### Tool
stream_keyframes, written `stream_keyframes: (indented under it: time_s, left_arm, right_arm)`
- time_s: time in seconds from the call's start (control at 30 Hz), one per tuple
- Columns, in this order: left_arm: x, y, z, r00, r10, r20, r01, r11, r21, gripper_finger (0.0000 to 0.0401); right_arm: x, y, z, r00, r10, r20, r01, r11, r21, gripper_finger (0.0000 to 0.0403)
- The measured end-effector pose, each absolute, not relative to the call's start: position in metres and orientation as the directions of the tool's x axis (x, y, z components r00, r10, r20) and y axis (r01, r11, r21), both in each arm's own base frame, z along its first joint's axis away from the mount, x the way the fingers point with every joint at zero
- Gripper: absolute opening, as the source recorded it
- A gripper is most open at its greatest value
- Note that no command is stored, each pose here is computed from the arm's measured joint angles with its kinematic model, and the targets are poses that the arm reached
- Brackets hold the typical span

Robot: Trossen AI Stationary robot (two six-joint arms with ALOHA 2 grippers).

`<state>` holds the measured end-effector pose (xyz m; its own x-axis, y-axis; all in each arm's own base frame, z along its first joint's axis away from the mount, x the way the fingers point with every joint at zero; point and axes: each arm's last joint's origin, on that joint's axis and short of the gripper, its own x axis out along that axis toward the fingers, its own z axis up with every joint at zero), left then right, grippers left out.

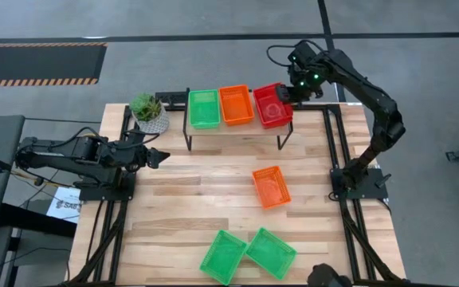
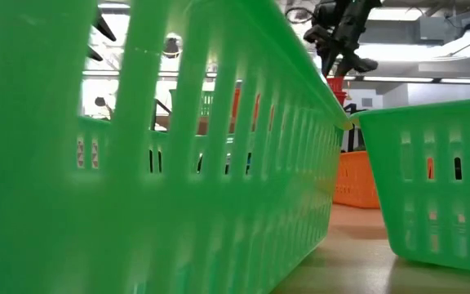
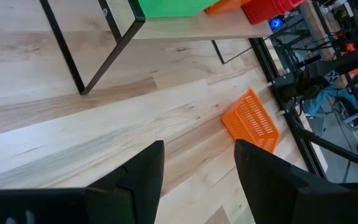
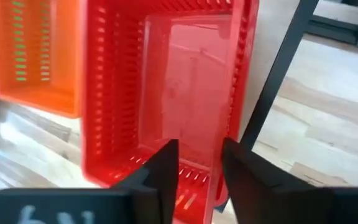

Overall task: Stack baskets on shelf by color
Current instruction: Stack the red bin on top of the red bin on the shelf, then stack the right green bin on top of the green bin on the shelf

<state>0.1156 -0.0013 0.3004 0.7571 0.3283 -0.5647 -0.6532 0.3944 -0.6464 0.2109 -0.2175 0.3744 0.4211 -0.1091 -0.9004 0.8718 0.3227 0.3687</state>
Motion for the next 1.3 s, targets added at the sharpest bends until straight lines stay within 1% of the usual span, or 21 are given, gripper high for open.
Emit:
stream_keyframes:
  time_s: [0.13, 0.23, 0.33, 0.5, 0.67, 0.77, 0.9, 1.03, 1.2, 1.3]
  left_arm:
    - [0.116, -0.001, 0.3, 0.758, 0.328, -0.565, -0.653, 0.394, -0.647, 0.0183]
    - [0.116, -0.001, 0.3, 0.757, 0.328, -0.565, -0.653, 0.394, -0.647, 0.0183]
    - [0.116, -0.001, 0.3, 0.757, 0.327, -0.565, -0.653, 0.394, -0.647, 0.0183]
    - [0.116, -0.001, 0.3, 0.758, 0.326, -0.565, -0.653, 0.385, -0.652, 0.0183]
    - [0.116, -0.002, 0.301, 0.762, 0.317, -0.565, -0.648, 0.377, -0.662, 0.0183]
    - [0.116, -0.002, 0.301, 0.762, 0.317, -0.565, -0.648, 0.377, -0.662, 0.0183]
    - [0.116, -0.002, 0.301, 0.762, 0.317, -0.564, -0.647, 0.396, -0.652, 0.0183]
    - [0.116, -0.001, 0.301, 0.759, 0.335, -0.558, -0.651, 0.414, -0.636, 0.0183]
    - [0.116, -0.001, 0.301, 0.76, 0.33, -0.56, -0.649, 0.419, -0.635, 0.0183]
    - [0.116, -0.001, 0.301, 0.76, 0.324, -0.563, -0.649, 0.424, -0.632, 0.0183]
  right_arm:
    - [0.21, -0.199, 0.398, 0.463, -0.13, -0.877, 0.847, 0.355, 0.395, 0.0184]
    - [0.207, -0.168, 0.414, 0.474, -0.096, -0.875, 0.824, 0.399, 0.402, 0.0201]
    - [0.209, -0.125, 0.422, 0.456, -0.05, -0.888, 0.802, 0.454, 0.387, 0.0208]
    - [0.22, -0.044, 0.415, 0.389, 0.003, -0.921, 0.781, 0.529, 0.331, 0.0206]
    - [0.225, 0.034, 0.395, 0.33, 0.028, -0.944, 0.772, 0.567, 0.287, 0.02]
    - [0.228, 0.075, 0.376, 0.3, 0.037, -0.953, 0.773, 0.576, 0.266, 0.0199]
    - [0.238, 0.122, 0.346, 0.256, 0.068, -0.964, 0.744, 0.623, 0.242, 0.0201]
    - [0.254, 0.154, 0.32, 0.252, 0.09, -0.964, 0.703, 0.667, 0.246, 0.0203]
    - [0.276, 0.181, 0.292, 0.268, 0.151, -0.951, 0.648, 0.703, 0.294, 0.02]
    - [0.286, 0.194, 0.274, 0.244, 0.158, -0.957, 0.635, 0.72, 0.28, 0.0199]
